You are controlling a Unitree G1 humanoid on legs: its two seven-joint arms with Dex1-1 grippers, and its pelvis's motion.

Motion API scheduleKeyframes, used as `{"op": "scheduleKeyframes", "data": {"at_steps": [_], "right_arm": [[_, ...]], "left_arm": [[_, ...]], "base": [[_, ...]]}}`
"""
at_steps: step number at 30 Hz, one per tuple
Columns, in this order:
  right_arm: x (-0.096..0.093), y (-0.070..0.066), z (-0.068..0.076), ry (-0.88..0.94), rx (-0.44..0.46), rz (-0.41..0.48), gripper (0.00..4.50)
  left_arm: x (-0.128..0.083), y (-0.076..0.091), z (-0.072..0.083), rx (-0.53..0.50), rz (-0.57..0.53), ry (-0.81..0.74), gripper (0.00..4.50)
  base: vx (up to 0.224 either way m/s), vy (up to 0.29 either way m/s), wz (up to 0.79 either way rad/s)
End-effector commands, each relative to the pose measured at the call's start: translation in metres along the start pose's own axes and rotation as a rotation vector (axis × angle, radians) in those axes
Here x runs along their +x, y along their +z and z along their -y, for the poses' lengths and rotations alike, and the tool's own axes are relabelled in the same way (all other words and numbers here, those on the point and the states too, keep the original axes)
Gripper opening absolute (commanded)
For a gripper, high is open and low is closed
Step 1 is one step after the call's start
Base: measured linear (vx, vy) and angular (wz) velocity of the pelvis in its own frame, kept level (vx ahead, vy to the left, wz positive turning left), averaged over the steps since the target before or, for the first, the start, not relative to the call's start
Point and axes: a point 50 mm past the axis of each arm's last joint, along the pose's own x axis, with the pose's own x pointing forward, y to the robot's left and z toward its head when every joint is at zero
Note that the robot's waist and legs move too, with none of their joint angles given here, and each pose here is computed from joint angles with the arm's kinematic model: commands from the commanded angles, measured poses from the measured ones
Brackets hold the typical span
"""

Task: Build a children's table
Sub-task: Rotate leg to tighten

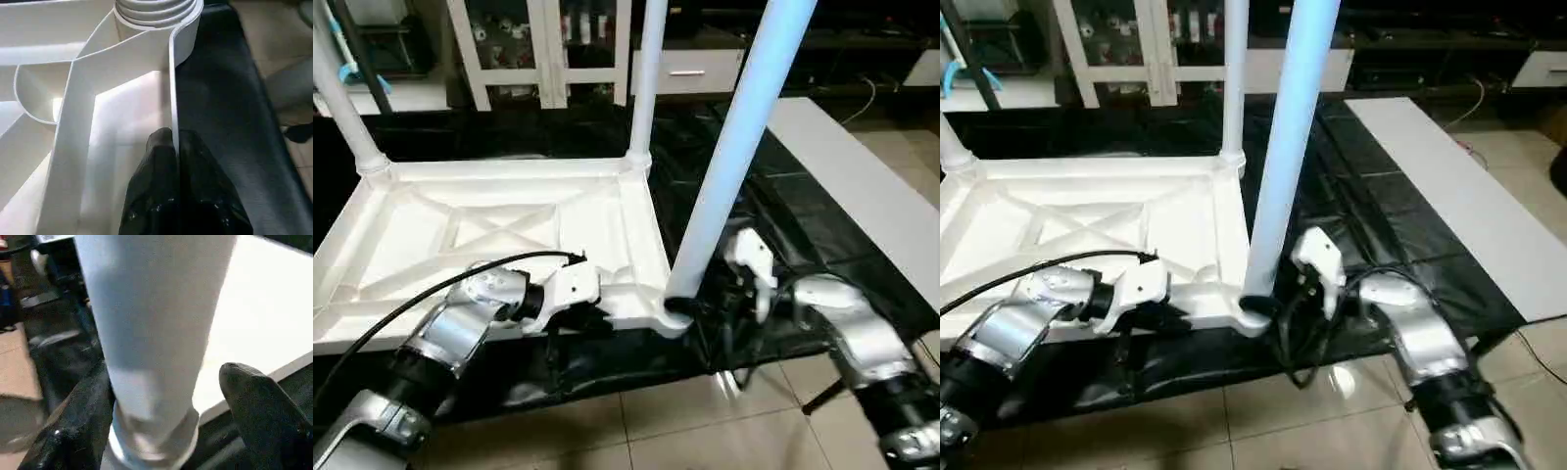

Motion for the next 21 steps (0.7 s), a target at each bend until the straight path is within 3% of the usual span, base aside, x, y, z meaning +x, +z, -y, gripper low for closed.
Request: {"op": "scheduleKeyframes", "data": {"at_steps": [1, 6, 7, 9, 17, 21], "right_arm": [[-0.01, 0.005, 0.003, -0.005, -0.006, -0.026, 3.47], [-0.007, 0.007, 0.004, 0.011, -0.009, -0.014, 3.47], [-0.005, 0.007, 0.004, 0.015, -0.007, -0.01, 3.22], [-0.002, 0.007, 0.006, 0.013, 0.011, -0.002, 3.22], [0.0, 0.009, 0.009, 0.024, 0.023, -0.02, 2.53], [0.001, 0.003, 0.014, -0.036, 0.033, -0.031, 2.32]], "left_arm": [[0.006, -0.009, 0.014, -0.023, -0.028, -0.116, 0.0], [0.005, -0.006, 0.015, -0.027, -0.018, -0.119, 0.0], [0.004, -0.005, 0.015, -0.028, -0.018, -0.121, 0.0], [0.005, -0.004, 0.015, -0.027, -0.018, -0.124, 0.0], [0.004, -0.005, 0.018, -0.033, -0.025, -0.143, 0.0], [0.006, -0.003, 0.017, -0.043, -0.011, -0.117, 0.0]], "base": [[0.0, 0.0, 0.0], [0.0, 0.0, 0.0], [0.0, 0.0, 0.0], [0.0, 0.0, 0.0], [0.0, 0.0, 0.0], [0.0, 0.0, 0.0]]}}
